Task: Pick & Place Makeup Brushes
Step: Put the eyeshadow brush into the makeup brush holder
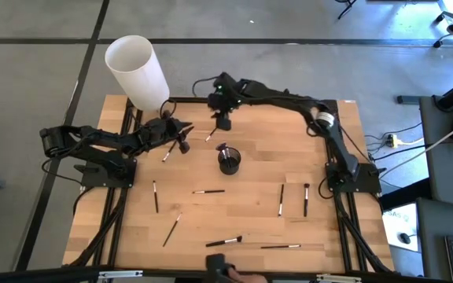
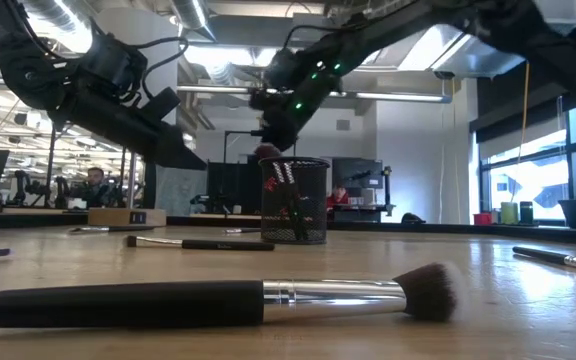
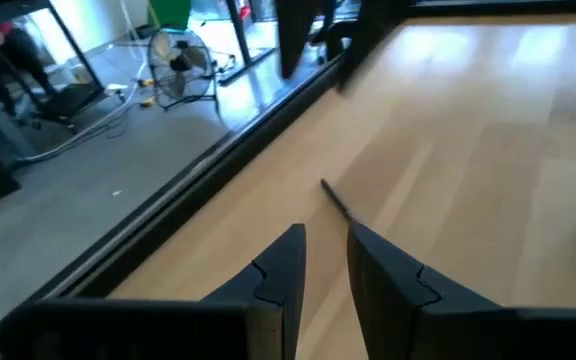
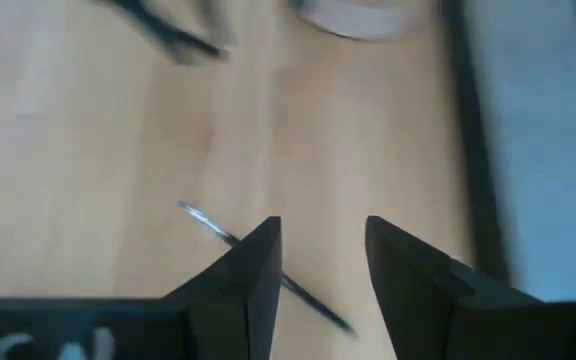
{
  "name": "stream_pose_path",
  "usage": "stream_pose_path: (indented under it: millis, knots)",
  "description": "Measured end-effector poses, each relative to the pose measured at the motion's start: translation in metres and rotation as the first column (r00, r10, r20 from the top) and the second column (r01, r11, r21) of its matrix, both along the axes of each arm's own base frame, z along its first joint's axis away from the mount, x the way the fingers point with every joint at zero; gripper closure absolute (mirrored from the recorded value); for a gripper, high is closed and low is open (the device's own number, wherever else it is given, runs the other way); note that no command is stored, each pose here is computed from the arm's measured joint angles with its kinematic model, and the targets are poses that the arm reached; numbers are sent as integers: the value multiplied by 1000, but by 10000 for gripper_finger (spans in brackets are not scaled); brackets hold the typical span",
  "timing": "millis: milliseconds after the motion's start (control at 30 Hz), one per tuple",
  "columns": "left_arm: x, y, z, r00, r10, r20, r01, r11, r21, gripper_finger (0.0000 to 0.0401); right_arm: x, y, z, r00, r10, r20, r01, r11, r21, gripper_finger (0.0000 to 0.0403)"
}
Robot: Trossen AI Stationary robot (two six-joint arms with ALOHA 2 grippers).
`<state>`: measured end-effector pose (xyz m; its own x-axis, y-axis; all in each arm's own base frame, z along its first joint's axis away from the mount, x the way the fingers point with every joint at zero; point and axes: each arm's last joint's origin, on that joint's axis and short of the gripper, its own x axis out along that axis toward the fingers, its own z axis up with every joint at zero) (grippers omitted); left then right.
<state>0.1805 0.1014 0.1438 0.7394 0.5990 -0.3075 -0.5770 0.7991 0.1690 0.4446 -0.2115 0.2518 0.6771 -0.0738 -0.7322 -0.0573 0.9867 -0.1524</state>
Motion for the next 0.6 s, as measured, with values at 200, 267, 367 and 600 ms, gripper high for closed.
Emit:
stream_pose_path:
  millis: [200, 267, 367, 600]
  knots:
    - [-2, 2, 0, 996, 85, -16, -85, 996, 22, 326, 29, 12, -29, 990, 137, 16, -138, 990, 44, 256]
    - [-2, 2, 0, 994, 104, -19, -104, 994, 28, 326, 36, 19, -40, 982, 186, -1, -186, 982, 23, 256]
    - [-2, 2, 0, 994, 111, -20, -110, 993, 30, 326, 44, 29, -58, 970, 240, -30, -240, 971, 14, 256]
    - [-2, 2, 0, 994, 109, -20, -109, 994, 30, 326, 54, 43, -85, 959, 256, -119, -262, 964, -38, 256]
